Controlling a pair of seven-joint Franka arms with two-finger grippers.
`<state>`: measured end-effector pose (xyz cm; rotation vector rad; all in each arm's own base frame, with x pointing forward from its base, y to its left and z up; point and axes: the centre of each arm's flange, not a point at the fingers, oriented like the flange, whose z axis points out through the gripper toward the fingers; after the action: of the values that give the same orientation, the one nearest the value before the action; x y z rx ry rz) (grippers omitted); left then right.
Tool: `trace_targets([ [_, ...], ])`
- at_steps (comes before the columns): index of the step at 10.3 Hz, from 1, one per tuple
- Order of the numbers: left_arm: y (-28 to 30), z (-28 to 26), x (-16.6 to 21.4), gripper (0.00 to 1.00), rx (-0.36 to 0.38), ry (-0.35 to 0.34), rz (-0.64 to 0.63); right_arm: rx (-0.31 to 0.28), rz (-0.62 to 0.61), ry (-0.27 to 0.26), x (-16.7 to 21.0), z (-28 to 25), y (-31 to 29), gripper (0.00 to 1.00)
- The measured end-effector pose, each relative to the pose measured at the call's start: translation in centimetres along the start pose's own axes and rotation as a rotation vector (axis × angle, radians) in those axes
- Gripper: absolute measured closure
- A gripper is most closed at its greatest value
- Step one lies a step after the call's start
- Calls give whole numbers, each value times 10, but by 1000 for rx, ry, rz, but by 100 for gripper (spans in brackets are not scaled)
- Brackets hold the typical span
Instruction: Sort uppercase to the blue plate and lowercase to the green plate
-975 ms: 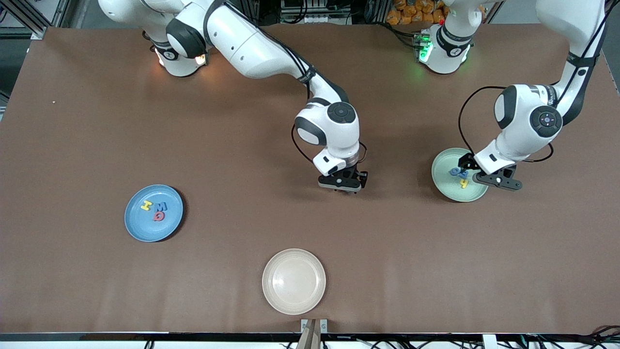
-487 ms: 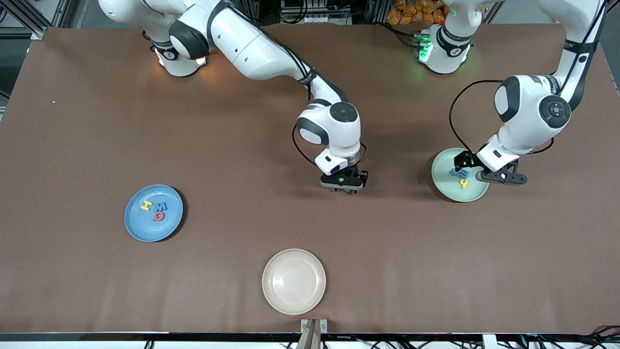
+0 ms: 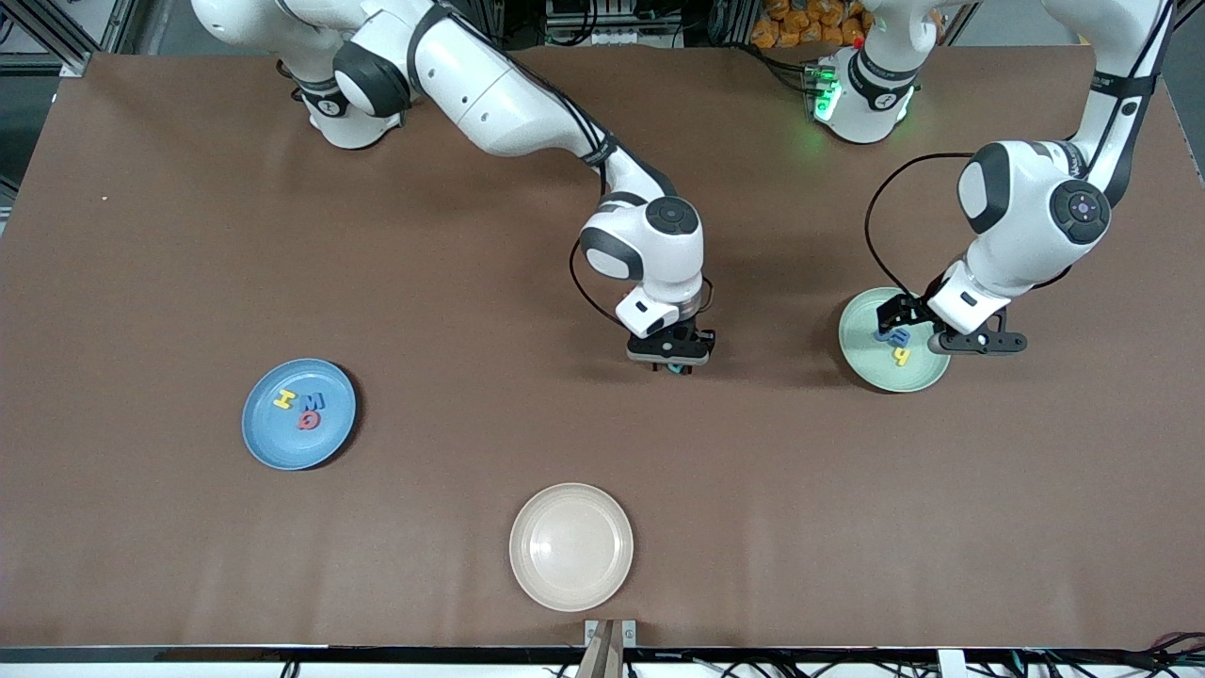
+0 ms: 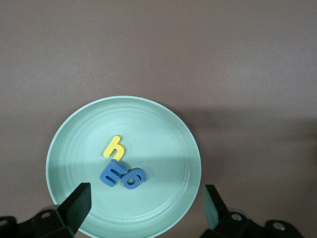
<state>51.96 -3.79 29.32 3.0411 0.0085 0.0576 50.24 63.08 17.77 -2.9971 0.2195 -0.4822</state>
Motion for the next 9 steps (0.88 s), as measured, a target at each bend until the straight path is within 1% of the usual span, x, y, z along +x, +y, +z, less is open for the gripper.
trace_targets([
  [3, 2, -1, 0, 0, -1, 2, -48, -1, -15, 7, 0, 0, 0, 47],
  [4, 3, -2, 0, 0, -1, 4, -56, -2, -29, 15, 0, -1, -1, 56],
  [7, 18, -12, 3, 0, -5, -19, -108, -12, -65, 34, -4, 0, -2, 59],
  [9, 30, -19, 3, 0, -6, -19, -154, -15, -77, 41, -5, 0, -3, 61],
])
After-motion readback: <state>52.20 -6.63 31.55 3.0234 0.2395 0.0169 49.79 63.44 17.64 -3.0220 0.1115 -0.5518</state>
